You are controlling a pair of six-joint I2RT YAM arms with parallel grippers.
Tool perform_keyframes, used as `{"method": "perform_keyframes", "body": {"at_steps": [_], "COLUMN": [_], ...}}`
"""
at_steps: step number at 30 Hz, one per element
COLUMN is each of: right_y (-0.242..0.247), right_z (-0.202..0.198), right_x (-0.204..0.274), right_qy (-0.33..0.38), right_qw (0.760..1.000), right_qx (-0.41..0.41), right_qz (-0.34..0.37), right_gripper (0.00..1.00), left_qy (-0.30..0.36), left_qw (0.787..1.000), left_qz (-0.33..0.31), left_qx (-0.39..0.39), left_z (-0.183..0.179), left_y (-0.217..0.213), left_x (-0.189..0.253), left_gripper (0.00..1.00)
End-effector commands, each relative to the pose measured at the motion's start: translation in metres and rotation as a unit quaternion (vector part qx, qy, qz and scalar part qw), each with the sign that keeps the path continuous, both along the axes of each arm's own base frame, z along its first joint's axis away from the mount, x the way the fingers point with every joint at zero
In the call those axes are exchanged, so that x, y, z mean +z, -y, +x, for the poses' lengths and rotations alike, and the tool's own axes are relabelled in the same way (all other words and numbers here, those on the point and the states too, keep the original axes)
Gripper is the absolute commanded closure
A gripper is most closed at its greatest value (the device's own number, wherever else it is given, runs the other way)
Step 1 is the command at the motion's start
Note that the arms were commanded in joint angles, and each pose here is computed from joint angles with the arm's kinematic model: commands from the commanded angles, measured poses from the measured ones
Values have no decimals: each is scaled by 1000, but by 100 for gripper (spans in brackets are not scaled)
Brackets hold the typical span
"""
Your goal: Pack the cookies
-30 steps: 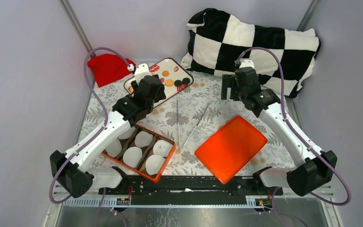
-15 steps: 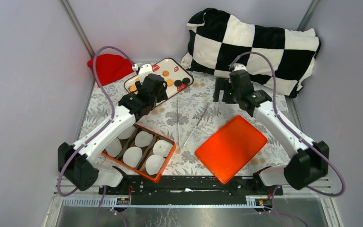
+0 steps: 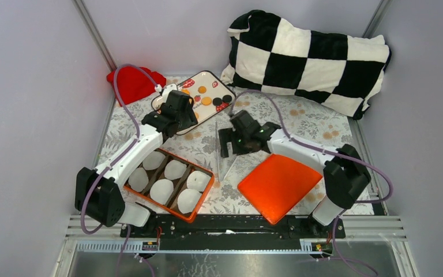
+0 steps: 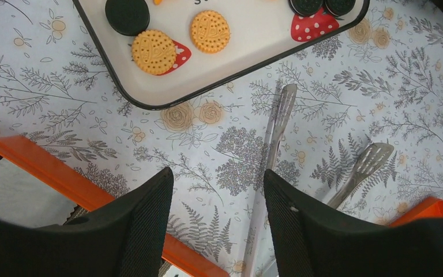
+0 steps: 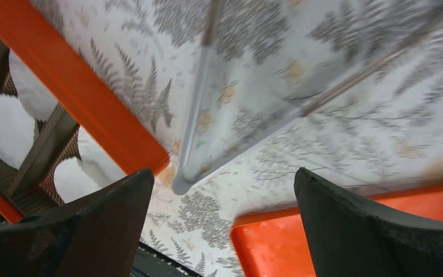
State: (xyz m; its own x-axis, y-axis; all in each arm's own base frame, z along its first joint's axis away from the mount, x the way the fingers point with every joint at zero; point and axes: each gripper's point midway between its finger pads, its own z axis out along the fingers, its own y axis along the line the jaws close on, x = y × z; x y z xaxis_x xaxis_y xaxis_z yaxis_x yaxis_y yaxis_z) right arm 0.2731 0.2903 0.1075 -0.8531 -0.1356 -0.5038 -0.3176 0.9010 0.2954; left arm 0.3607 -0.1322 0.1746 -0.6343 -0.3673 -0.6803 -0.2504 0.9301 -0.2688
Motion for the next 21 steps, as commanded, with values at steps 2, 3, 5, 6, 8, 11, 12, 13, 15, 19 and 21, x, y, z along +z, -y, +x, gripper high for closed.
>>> {"method": "perform_keyframes", "body": {"at_steps": [2, 3, 5, 6, 8, 11, 12, 13, 15, 19, 21], "right_y": [-47, -56, -74, -82, -94, -91, -88, -82, -70, -52, -49], "right_z": [-33, -36, -37, -36, -33, -21, -19, -16, -13, -13, -12], "right_x": [-14, -14, -16, -20, -28, -51, -58, -65, -77, -95, -100], "right_qy": [-26, -26, -25, -26, -34, -38, -40, -40, -38, -36, -34], "right_qw": [999, 998, 997, 997, 996, 995, 994, 992, 989, 981, 980], "right_qx": [38, 49, 67, 75, 80, 57, 50, 41, 28, 19, 18], "right_qz": [-5, -7, -11, -15, -26, -70, -89, -110, -144, -188, -195], "right_gripper": [0, 0, 0, 0, 0, 0, 0, 0, 0, 0, 1], "left_qy": [2, 1, 1, -1, -4, -5, -5, -4, -3, -11, -17], "left_qw": [1000, 1000, 1000, 1000, 1000, 999, 999, 999, 998, 997, 997], "left_qz": [-10, -12, -17, -18, -20, -30, -35, -42, -54, -66, -67], "left_qx": [-9, -12, -15, -15, -16, -20, -23, -25, -33, -44, -47], "left_z": [-5, -6, -7, -9, -10, -13, -14, -14, -16, -17, -17], "left_y": [0, 2, 3, 3, 3, 6, 7, 9, 14, 20, 22], "left_x": [0, -1, -2, -5, -7, -7, -6, -6, -7, -14, -17], "left_gripper": [36, 36, 36, 36, 36, 36, 36, 36, 36, 36, 36]}}
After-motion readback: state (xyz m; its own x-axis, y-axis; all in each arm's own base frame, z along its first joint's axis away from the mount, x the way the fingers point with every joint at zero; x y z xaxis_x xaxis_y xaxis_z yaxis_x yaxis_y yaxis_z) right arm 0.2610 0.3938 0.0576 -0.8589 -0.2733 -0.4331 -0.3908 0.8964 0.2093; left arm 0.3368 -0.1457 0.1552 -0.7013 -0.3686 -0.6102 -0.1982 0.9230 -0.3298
